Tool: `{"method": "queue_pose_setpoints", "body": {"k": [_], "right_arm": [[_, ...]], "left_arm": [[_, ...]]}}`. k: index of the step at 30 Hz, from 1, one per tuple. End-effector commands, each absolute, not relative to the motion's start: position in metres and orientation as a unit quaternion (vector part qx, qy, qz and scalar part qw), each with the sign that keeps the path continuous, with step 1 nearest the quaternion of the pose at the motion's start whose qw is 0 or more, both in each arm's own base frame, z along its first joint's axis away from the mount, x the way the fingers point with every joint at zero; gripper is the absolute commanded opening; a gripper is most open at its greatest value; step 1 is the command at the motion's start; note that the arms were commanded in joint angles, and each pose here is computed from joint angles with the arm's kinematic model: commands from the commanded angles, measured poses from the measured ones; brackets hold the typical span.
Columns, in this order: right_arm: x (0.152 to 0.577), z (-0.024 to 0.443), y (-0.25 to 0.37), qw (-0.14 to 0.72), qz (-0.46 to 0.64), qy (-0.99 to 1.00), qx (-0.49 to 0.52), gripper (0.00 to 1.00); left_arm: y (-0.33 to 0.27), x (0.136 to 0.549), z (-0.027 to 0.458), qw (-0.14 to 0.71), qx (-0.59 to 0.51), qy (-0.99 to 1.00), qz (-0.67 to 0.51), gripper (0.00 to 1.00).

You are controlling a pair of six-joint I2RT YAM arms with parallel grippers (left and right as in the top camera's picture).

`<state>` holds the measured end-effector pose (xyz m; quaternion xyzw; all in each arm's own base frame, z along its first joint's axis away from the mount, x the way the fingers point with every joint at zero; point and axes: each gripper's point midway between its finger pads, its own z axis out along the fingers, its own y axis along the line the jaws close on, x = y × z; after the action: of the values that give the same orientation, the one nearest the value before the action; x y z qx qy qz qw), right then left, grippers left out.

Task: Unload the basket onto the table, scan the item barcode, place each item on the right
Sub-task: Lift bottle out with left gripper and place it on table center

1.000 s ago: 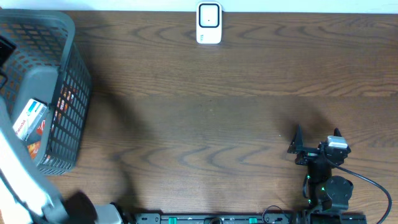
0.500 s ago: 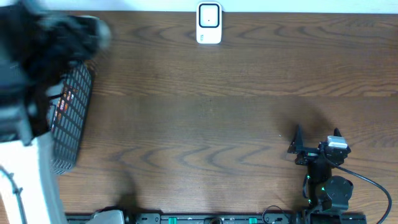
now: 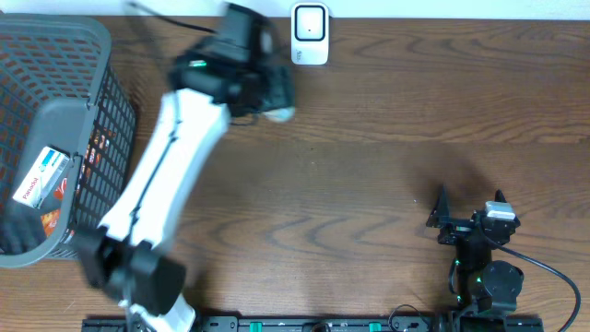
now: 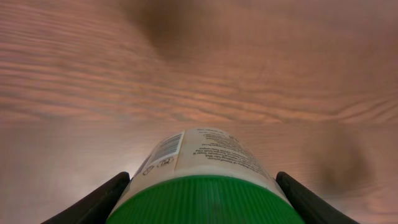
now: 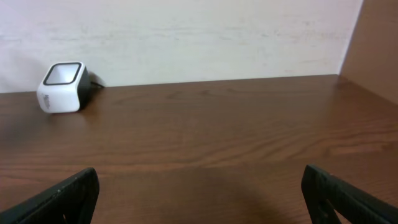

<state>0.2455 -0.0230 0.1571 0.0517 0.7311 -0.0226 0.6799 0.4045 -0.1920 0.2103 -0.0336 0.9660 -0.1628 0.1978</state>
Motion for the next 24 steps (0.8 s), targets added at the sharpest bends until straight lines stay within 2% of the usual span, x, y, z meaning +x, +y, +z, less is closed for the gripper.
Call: {"method": "queue_pose_setpoints", "body": {"k": [1,9,13,19,24], "right_arm": [[0.245,0.157,-0.022,0.681,-0.025,0.731,0.046,0.99],[0.245,0.157,-0.022,0.681,-0.025,0.731,0.046,0.99],[0.245,0.157,-0.022,0.681,-0.025,0.731,0.046,0.99],[0.245,0.157,-0.022,0.681,-0.025,0.731,0.046,0.99],[0.245,0.157,-0.022,0.681,-0.025,0.731,0.046,0.99]], "left_arm": [[-0.218,0.407,0.172,0.182,-0.004,0.975,-0.125,0.66],[-0.287,0.393,0.084,0.121,0.05,0.985,-0.109,0.66],[-0.311,0.377,0.062,0.107,0.078,0.986,-0.101,0.66],[-0.317,0.366,0.049,0.142,0.078,0.986,-0.029,0.66],[-0.326,0.347,0.031,0.144,0.078,0.986,-0.018,0.66]]}}
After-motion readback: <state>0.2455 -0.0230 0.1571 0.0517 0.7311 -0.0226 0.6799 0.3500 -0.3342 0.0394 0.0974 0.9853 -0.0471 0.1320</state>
